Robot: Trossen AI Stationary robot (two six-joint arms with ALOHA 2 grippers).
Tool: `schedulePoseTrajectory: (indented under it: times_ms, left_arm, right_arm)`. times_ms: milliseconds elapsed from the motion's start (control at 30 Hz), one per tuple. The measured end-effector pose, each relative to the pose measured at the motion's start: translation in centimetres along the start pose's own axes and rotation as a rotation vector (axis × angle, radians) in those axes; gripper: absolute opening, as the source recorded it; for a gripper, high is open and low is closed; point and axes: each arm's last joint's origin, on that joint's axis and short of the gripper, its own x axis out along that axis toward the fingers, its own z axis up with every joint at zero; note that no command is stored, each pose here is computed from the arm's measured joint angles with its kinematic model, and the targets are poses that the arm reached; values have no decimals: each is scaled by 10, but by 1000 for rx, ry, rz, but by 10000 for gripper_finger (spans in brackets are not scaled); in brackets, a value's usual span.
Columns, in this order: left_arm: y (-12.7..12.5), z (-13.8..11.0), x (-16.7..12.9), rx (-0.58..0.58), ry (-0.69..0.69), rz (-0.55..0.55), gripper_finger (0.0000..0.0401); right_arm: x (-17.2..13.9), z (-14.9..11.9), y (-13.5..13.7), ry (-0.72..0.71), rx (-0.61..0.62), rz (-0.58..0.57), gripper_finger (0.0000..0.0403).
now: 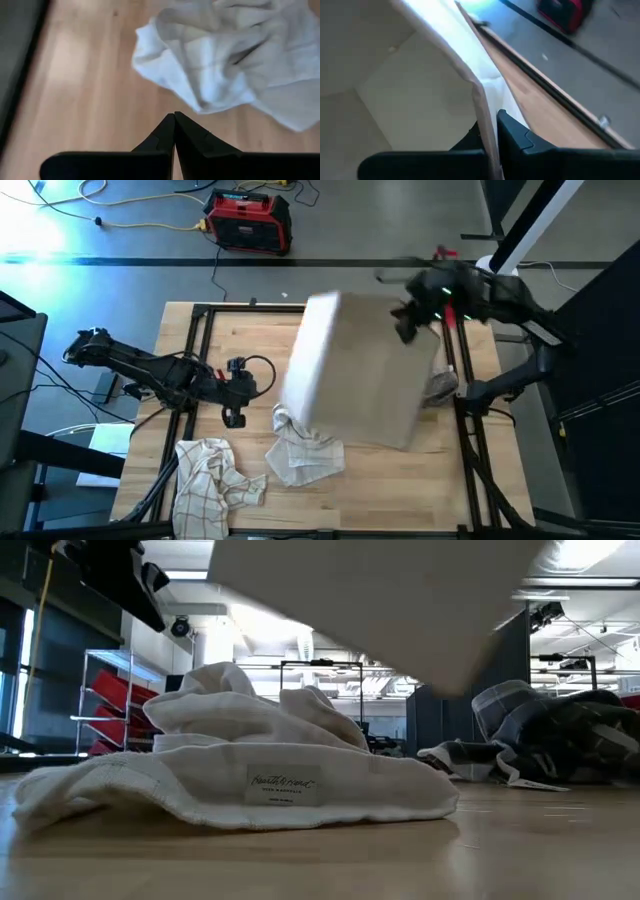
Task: Fold towel
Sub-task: Move the laundry organizer to the top of the table
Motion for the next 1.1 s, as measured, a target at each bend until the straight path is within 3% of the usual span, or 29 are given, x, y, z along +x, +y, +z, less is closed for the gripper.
schedulePoseTrajectory:
  times_ms: [300, 433, 600, 833, 1100]
  left_arm:
    - [9, -20, -33, -53, -56, 31, 0]
    - [9, -29, -44, -58, -75, 39, 0]
    - [11, -38, -54, -56, -119, 163, 0]
    - [6, -49, -60, -34, -96, 139, 0]
    - [-3, -67, -49, 14, -61, 118, 0]
  right_arm:
    - [84, 45, -35, 53, 333, -21, 0]
    - [111, 43, -53, 128, 486, -146, 0]
    - [136, 38, -62, 120, 626, -327, 0]
    - [171, 36, -62, 107, 773, -404, 0]
    - [231, 19, -61, 248, 773, -449, 0]
